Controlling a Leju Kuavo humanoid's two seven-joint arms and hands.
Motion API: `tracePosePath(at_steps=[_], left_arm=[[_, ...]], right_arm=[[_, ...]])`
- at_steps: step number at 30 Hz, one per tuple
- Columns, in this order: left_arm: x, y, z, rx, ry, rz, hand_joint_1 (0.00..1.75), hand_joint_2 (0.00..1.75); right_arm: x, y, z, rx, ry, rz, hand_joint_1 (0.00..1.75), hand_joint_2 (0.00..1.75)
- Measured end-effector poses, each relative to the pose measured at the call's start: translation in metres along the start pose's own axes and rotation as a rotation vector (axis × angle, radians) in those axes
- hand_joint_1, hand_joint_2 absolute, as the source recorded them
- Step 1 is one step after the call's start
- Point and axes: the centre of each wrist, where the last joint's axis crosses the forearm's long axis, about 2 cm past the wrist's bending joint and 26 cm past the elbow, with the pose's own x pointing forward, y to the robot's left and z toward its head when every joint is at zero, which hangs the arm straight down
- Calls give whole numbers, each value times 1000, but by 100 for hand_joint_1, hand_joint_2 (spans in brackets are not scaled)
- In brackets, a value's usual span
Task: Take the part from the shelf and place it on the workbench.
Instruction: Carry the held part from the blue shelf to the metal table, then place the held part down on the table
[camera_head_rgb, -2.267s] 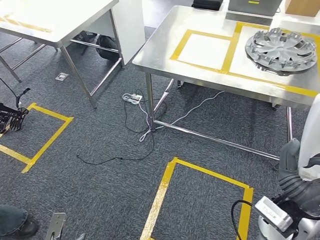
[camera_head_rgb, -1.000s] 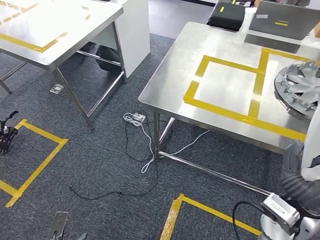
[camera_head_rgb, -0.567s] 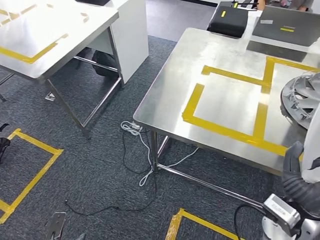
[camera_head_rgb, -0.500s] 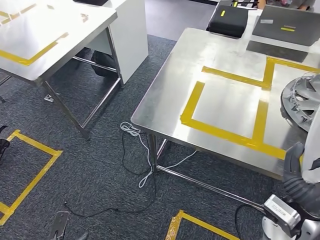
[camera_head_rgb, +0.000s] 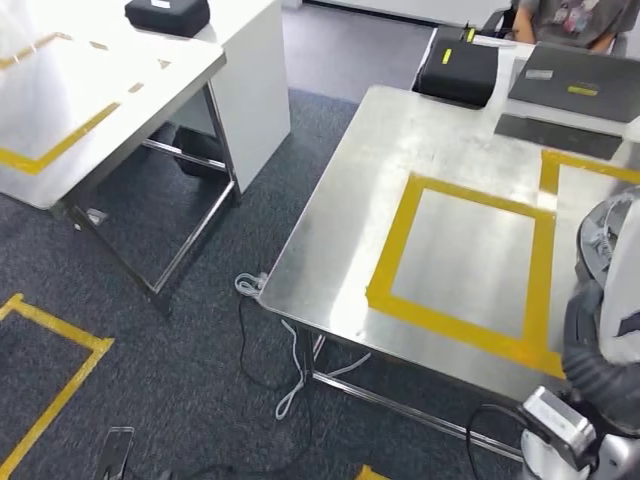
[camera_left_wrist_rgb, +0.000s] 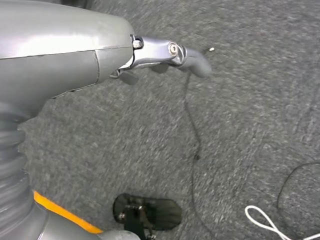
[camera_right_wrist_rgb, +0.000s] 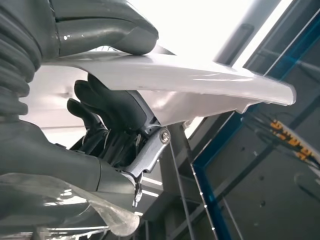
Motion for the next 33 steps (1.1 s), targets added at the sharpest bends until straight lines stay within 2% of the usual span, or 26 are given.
tracePosePath(at_steps=[16, 22, 33], left_arm=[[12, -3, -4, -12, -14, -27, 0, 175], [17, -3, -6, -22, -25, -54, 0, 175], [21, -6, -7, -33, -32, -67, 0, 175]], right_arm=[[-8, 7, 0, 21, 13, 21, 175, 175], [-25, 22, 7, 88, 113, 9, 175, 175], [-43, 30, 13, 160, 123, 20, 175, 175]])
